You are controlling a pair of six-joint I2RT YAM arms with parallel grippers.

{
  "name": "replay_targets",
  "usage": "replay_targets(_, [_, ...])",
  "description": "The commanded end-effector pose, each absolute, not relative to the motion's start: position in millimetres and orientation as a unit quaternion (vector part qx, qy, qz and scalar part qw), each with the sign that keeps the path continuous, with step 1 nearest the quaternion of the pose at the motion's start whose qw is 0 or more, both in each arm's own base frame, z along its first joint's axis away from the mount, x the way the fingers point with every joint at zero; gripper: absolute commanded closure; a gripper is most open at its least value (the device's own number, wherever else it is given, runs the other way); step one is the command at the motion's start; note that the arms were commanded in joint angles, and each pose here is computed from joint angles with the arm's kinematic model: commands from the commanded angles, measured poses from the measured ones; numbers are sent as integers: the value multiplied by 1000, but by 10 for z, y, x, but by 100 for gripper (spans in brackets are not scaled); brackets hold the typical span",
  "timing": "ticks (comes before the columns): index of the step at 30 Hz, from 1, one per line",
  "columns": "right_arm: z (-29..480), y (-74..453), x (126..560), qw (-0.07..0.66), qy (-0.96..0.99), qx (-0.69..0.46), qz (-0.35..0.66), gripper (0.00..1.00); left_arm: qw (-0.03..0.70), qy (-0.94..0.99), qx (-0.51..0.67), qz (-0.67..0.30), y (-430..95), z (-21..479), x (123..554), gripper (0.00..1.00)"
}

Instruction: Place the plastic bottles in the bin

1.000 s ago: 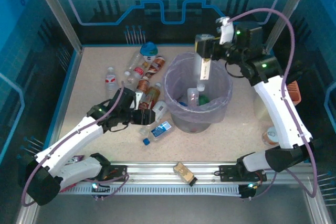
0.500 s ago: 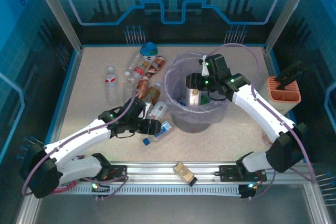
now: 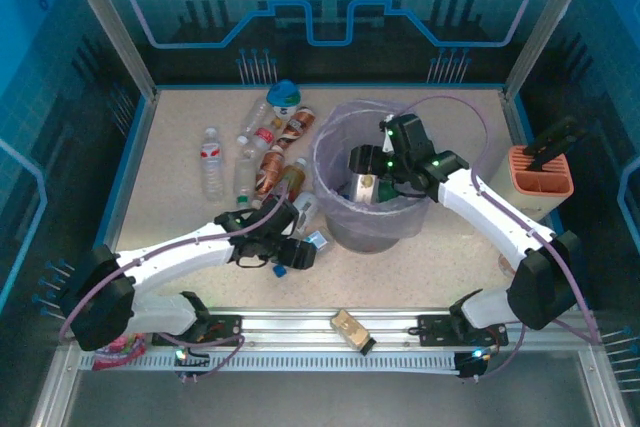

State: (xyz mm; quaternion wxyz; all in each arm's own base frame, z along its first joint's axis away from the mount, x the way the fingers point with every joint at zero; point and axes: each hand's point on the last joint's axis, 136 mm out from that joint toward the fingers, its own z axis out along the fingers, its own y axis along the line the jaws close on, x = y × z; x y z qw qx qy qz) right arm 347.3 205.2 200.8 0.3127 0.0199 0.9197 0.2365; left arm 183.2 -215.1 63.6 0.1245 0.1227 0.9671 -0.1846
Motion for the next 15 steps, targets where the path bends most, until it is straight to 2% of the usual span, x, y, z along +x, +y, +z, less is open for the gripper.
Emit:
replay_targets(1, [2186, 2060, 3388, 320, 917, 12, 236, 19, 134, 967, 139, -167, -2153, 646, 1880, 20])
replay_targets(4, [2293, 2013, 3347, 327, 916, 10, 232, 15, 132, 967, 143, -166, -2171, 622, 1882, 20])
replay_targets(10, [2542, 1944, 3273, 348, 909, 1, 231, 14, 121, 968, 152, -159, -2188, 544, 1858, 21])
replay_targets(15, [2837, 1907, 3231, 377, 894, -8, 240, 15, 116, 968, 156, -156, -2199, 491, 1850, 27])
